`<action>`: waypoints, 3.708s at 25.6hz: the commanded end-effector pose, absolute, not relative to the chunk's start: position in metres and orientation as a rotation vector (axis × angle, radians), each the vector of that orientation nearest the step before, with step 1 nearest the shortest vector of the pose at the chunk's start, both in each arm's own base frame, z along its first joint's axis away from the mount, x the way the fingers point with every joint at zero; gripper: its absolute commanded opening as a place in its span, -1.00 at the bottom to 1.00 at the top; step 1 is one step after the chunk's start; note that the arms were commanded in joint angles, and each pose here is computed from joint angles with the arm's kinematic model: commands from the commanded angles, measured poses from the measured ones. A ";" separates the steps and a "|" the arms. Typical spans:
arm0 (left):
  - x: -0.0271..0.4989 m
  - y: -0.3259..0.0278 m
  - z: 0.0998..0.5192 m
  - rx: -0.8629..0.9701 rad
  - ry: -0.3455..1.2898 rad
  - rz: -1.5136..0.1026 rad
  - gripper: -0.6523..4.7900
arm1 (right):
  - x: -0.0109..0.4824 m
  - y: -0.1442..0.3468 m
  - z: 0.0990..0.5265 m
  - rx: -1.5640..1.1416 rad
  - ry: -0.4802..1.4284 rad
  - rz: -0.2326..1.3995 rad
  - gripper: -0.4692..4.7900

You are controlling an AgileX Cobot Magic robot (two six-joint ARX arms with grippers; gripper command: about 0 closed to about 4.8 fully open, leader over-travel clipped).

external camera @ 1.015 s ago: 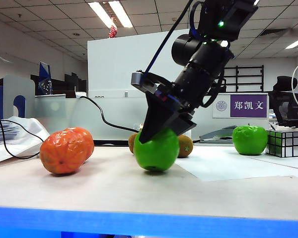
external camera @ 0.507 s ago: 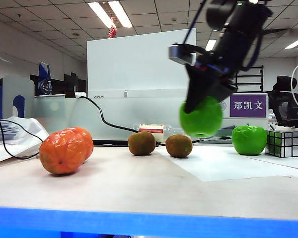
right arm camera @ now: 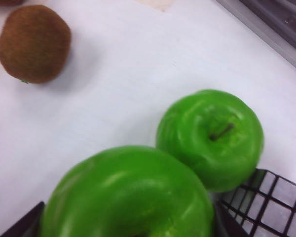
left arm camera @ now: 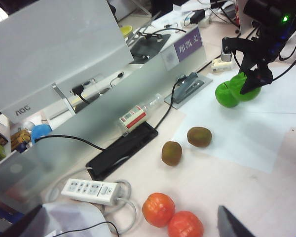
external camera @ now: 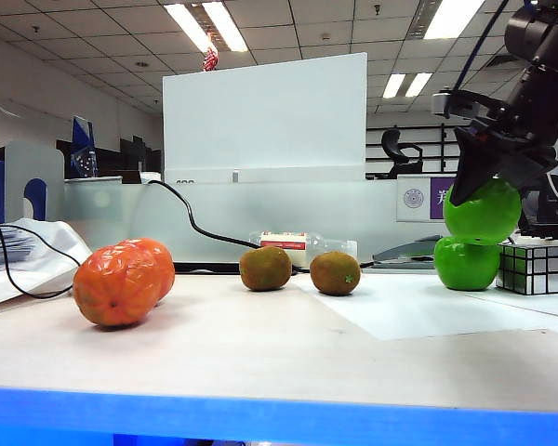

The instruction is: Put the same fruits together.

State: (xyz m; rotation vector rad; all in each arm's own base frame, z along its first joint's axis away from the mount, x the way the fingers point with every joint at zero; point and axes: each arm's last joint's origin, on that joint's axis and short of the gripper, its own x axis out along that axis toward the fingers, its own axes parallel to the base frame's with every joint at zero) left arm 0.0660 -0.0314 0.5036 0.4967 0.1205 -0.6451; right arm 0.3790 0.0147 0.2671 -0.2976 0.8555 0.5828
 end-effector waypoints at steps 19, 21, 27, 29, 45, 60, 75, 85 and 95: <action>0.062 -0.030 0.502 0.465 0.144 -0.641 1.00 | 0.379 0.019 0.224 -0.258 0.757 0.553 -0.86; 0.059 -0.029 0.503 0.457 0.140 -0.639 1.00 | 0.379 0.018 0.223 -0.262 0.760 0.544 -0.86; 0.054 -0.027 0.503 0.453 0.125 -0.634 1.00 | 0.380 0.018 0.208 -0.248 0.826 0.551 -0.86; 0.053 -0.026 0.503 0.453 0.123 -0.634 1.00 | 0.382 0.018 0.203 -0.240 0.839 0.560 -0.85; 0.046 -0.023 0.505 0.466 0.098 -0.591 1.00 | 0.383 0.019 0.200 -0.199 0.840 0.579 0.74; 0.028 -0.016 0.505 0.450 0.066 -0.575 1.00 | 0.369 0.018 0.246 -0.204 0.709 0.552 1.00; 0.014 -0.011 0.504 0.436 0.051 -0.571 1.00 | 0.368 0.017 0.252 -0.228 0.690 0.514 1.00; 0.013 -0.011 0.504 0.435 0.048 -0.570 1.00 | 0.381 0.018 0.215 -0.202 0.786 0.537 1.00; 0.009 -0.009 0.503 0.429 0.048 -0.574 1.00 | 0.384 0.018 0.214 -0.204 0.769 0.538 1.00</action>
